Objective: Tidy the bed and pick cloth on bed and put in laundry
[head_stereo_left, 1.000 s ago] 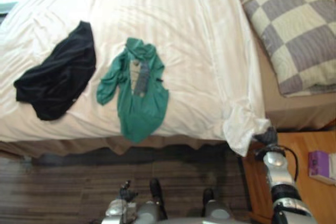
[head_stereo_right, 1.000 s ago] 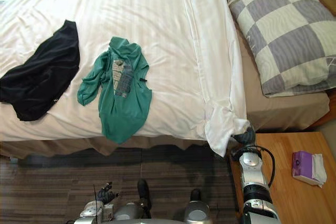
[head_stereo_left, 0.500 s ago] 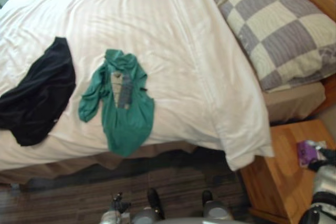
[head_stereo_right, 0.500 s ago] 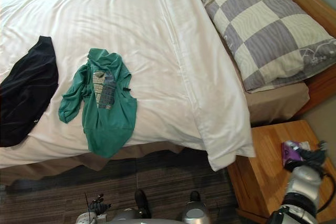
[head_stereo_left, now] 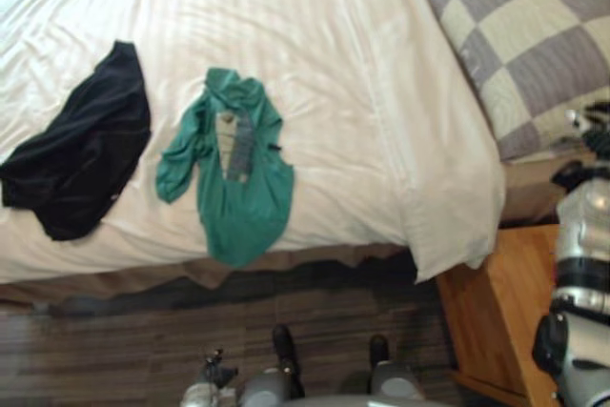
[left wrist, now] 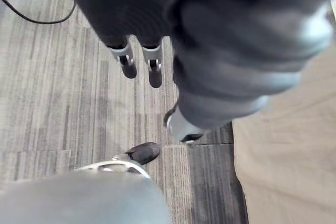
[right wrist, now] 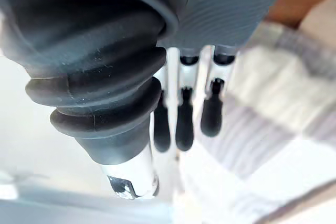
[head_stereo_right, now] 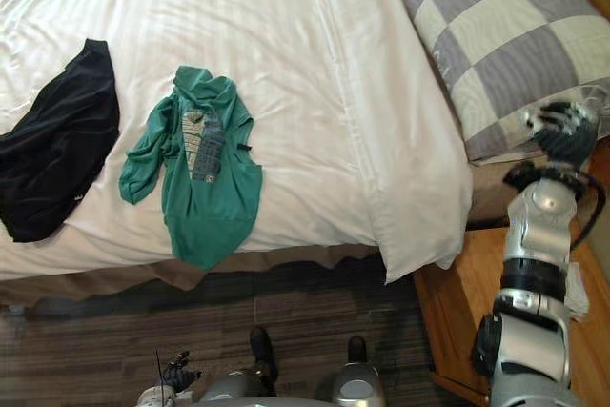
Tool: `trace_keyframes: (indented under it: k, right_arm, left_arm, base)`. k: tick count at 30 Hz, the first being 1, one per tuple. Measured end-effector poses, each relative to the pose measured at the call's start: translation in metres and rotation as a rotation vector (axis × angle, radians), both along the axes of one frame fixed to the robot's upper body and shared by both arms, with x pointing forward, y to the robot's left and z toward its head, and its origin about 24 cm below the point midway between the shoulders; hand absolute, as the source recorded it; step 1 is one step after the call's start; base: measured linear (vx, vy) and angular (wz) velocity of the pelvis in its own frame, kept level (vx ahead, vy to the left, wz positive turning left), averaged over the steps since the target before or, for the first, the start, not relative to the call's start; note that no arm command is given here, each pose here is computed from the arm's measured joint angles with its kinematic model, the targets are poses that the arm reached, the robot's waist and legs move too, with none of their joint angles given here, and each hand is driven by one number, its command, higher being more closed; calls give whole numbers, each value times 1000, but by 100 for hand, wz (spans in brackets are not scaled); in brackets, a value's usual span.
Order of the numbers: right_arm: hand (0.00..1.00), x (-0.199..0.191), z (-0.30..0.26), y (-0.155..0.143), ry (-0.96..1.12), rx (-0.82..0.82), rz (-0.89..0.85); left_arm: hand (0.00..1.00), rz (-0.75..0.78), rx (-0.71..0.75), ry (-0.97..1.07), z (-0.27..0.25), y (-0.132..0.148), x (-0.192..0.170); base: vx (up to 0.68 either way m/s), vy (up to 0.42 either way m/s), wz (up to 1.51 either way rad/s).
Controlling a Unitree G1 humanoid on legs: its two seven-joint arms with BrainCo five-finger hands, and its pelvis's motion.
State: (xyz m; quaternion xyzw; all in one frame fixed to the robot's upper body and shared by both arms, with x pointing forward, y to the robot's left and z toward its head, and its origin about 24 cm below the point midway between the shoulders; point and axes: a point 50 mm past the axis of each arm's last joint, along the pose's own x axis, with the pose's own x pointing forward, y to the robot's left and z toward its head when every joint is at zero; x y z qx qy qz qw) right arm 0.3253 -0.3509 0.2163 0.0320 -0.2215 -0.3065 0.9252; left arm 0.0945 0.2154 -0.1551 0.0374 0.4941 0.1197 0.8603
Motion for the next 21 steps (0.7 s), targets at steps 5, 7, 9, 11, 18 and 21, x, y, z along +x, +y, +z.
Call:
trace_keyframes:
  k: [5, 7, 9, 11, 18, 21]
  right_arm:
    - [100, 17, 55, 8, -273, 194, 145]
    - [100, 24, 76, 12, -361, 271, 209]
    - [100, 25, 89, 11, -418, 324, 239]
    - [100, 27, 98, 12, -459, 384, 259]
    - [100, 35, 72, 0, -376, 490, 202]
    - [100, 38, 34, 3, -326, 520, 193]
  left_arm:
    - [0, -7, -16, -26, 1, -4, 5]
    - [0, -18, -26, -43, 2, -9, 8]
    - [0, -38, -39, -64, 4, -14, 13]
    - [0, -66, -53, -80, 4, -21, 17]
    - [0, -144, -88, -170, 13, -39, 43]
    - [0, -186, -89, -216, 19, -46, 59]
  base:
    - [-16, 18, 21]
    - [-72, 17, 17]
    - [-89, 29, 19]
    - [-109, 44, 1]
    - [-55, 42, -7]
    - [27, 14, -5]
